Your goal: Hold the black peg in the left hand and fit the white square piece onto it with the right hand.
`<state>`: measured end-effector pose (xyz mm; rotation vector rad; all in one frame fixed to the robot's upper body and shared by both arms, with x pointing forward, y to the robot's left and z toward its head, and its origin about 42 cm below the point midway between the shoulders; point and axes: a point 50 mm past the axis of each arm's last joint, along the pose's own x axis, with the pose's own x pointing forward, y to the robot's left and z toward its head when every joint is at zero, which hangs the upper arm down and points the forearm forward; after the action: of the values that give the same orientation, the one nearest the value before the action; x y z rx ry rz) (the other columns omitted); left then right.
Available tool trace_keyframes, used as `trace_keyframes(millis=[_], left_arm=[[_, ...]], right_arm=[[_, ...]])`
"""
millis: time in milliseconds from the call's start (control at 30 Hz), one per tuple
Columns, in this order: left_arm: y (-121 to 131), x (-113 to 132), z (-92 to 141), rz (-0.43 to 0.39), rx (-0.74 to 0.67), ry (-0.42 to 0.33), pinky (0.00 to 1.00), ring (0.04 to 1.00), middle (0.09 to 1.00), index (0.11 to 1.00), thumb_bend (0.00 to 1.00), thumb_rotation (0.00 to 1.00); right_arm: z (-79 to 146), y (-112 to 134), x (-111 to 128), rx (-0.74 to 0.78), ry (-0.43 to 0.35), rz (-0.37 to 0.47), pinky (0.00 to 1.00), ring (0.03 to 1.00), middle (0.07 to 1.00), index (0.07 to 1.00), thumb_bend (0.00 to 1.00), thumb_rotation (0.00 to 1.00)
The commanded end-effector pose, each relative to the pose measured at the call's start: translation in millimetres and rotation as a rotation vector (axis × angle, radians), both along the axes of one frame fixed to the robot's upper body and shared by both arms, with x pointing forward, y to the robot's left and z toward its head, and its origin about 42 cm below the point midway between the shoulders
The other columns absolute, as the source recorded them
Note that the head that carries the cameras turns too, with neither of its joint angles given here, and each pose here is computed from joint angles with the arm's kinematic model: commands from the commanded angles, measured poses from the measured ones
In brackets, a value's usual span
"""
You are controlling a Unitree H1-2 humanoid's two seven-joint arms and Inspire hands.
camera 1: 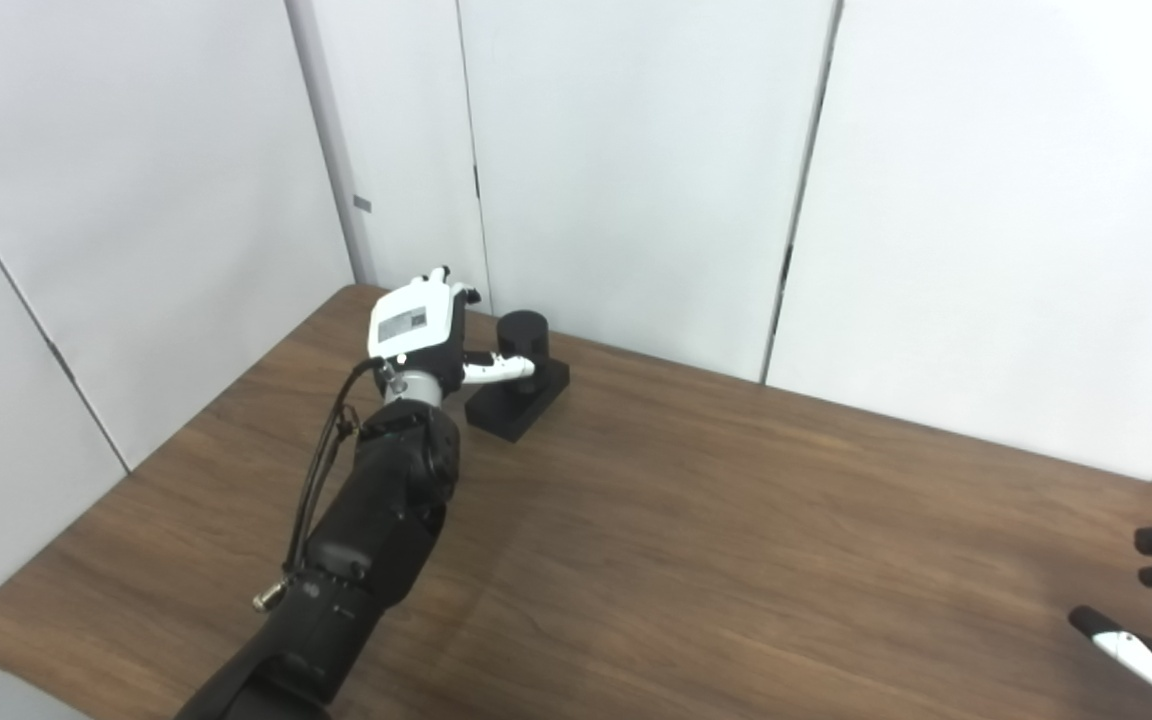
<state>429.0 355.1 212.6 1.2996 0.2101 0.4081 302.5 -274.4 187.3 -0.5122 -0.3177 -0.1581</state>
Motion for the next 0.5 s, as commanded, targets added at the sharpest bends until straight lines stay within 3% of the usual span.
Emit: trace_keyframes(millis=[0, 333, 467], left_arm=[[1, 13, 32, 0.001, 0.060, -0.052, 0.83, 0.976, 0.983, 0.799, 1.00, 0.64], [0, 22, 34, -0.011, 0.072, 0.018, 0.93, 0.998, 0.989, 0.818, 1.00, 0.62], [-2, 24, 30, -0.005, 0.086, 0.038, 0.92, 0.996, 0.986, 0.794, 1.00, 0.64]], right_arm=[[19, 0, 1, -0.016, -0.068, 0.001, 0.48, 0.583, 0.646, 0.597, 0.60, 0.00], [19, 0, 0, -0.014, -0.065, 0.008, 0.45, 0.564, 0.639, 0.596, 0.60, 0.00], [20, 0, -2, -0.025, -0.058, 0.001, 0.47, 0.577, 0.645, 0.600, 0.60, 0.00]])
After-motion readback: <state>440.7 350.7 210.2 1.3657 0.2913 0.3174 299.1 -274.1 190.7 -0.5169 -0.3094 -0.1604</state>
